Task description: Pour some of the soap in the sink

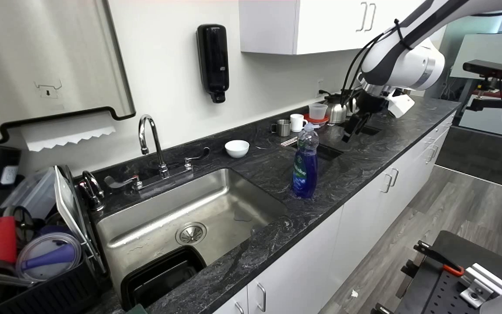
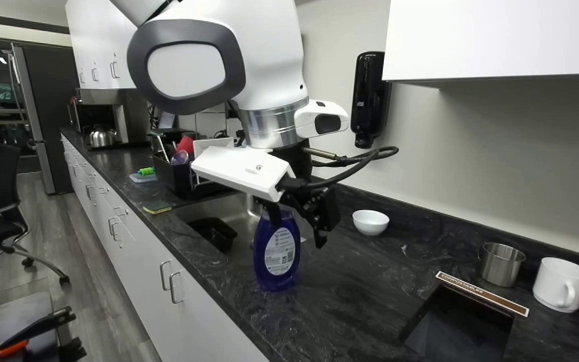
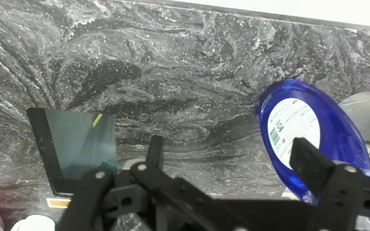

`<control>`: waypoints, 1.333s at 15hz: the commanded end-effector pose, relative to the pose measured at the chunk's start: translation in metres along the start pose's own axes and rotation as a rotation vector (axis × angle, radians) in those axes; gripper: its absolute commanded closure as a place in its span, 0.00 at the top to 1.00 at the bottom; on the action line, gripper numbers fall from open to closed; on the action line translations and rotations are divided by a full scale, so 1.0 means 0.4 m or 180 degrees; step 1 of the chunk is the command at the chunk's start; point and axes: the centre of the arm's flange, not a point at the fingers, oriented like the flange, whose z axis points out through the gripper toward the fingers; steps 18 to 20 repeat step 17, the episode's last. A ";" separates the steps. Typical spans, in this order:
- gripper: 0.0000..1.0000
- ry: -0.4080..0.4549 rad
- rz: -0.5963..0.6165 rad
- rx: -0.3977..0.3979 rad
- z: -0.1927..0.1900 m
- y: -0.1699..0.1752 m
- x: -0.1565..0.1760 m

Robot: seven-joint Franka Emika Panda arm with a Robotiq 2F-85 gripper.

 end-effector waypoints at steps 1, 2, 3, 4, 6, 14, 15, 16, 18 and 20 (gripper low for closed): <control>1.00 -0.0032 -0.0100 0.0030 -0.034 -0.019 -0.021; 1.00 -0.0032 -0.0121 0.0037 -0.041 -0.022 -0.021; 1.00 -0.0033 -0.0132 0.0037 -0.048 -0.025 -0.022; 1.00 -0.0031 -0.0142 0.0036 -0.053 -0.027 -0.023; 1.00 -0.0017 -0.0174 0.0043 -0.066 -0.031 -0.025; 1.00 0.0046 -0.0139 0.0035 -0.064 -0.025 -0.010; 1.00 0.0045 -0.0139 0.0035 -0.064 -0.025 -0.010; 1.00 0.0044 -0.0139 0.0035 -0.064 -0.025 -0.010; 1.00 0.0045 -0.0139 0.0035 -0.064 -0.025 -0.010; 1.00 0.0045 -0.0139 0.0035 -0.064 -0.025 -0.010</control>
